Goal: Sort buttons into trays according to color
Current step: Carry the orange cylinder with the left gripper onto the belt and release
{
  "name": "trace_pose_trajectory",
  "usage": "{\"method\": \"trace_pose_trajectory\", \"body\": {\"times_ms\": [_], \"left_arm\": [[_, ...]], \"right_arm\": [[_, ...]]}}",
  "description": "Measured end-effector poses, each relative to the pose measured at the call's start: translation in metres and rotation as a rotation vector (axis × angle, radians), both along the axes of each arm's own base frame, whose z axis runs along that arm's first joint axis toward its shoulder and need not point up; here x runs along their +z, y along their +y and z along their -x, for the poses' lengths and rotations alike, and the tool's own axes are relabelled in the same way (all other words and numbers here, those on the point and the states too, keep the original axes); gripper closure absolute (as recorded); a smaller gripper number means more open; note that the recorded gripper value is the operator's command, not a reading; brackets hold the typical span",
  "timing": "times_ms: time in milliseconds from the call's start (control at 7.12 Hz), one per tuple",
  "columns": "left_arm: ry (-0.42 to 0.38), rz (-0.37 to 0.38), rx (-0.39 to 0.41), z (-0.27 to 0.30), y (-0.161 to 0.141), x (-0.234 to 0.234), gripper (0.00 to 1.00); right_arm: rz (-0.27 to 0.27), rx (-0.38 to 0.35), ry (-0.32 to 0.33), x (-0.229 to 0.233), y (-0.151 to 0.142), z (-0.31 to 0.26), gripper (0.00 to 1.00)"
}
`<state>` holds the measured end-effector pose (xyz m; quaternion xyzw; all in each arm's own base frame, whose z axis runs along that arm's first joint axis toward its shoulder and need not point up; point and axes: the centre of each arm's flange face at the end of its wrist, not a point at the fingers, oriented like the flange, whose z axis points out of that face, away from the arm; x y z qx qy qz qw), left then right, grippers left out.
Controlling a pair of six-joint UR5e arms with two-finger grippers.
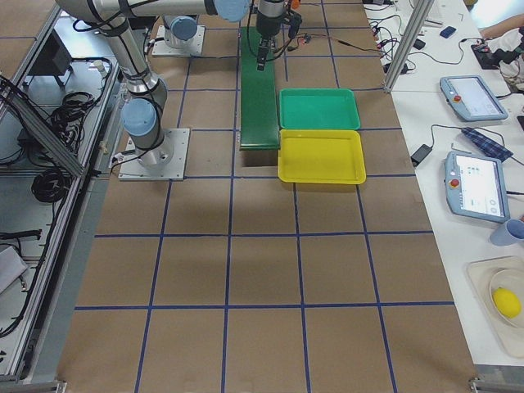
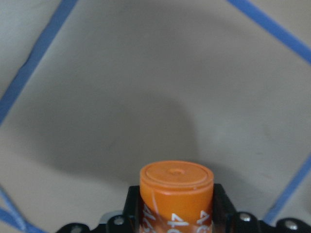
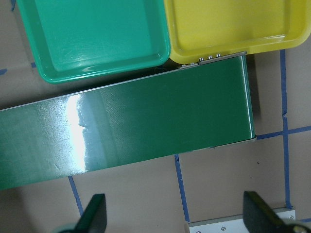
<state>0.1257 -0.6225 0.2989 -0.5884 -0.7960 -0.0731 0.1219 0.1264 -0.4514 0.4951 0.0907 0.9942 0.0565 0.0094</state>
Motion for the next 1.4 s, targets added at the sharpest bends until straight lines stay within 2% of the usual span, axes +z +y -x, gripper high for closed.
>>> {"method": "trace_pose_trajectory", "body": {"times_ms": [140,281,562,983,1123,1404], "left_arm": [[0.010,-0.032,-0.047,0.036,0.032,0.020,1.00],[0.011,-0.054,-0.061,0.065,0.065,0.029,1.00],[-0.010,-0.038,-0.116,0.132,0.117,0.034,1.00],[-0.042,0.083,-0.213,0.189,0.151,0.004,1.00],[-0.037,0.098,-0.225,0.196,0.160,0.000,1.00],[-0.034,0.081,-0.239,0.205,0.187,-0.012,1.00]], "right_arm": [[0.000,0.000,0.000,0.000,0.000,0.000,0.00],[0.001,0.000,0.000,0.000,0.000,0.000,0.00],[0.002,0.000,0.000,0.000,-0.001,0.000,0.00],[0.001,-0.002,0.000,0.000,-0.001,0.001,0.00],[0.000,-0.004,0.000,0.000,-0.001,0.001,0.00],[0.002,-0.006,0.001,0.000,-0.001,0.002,0.00]]}}
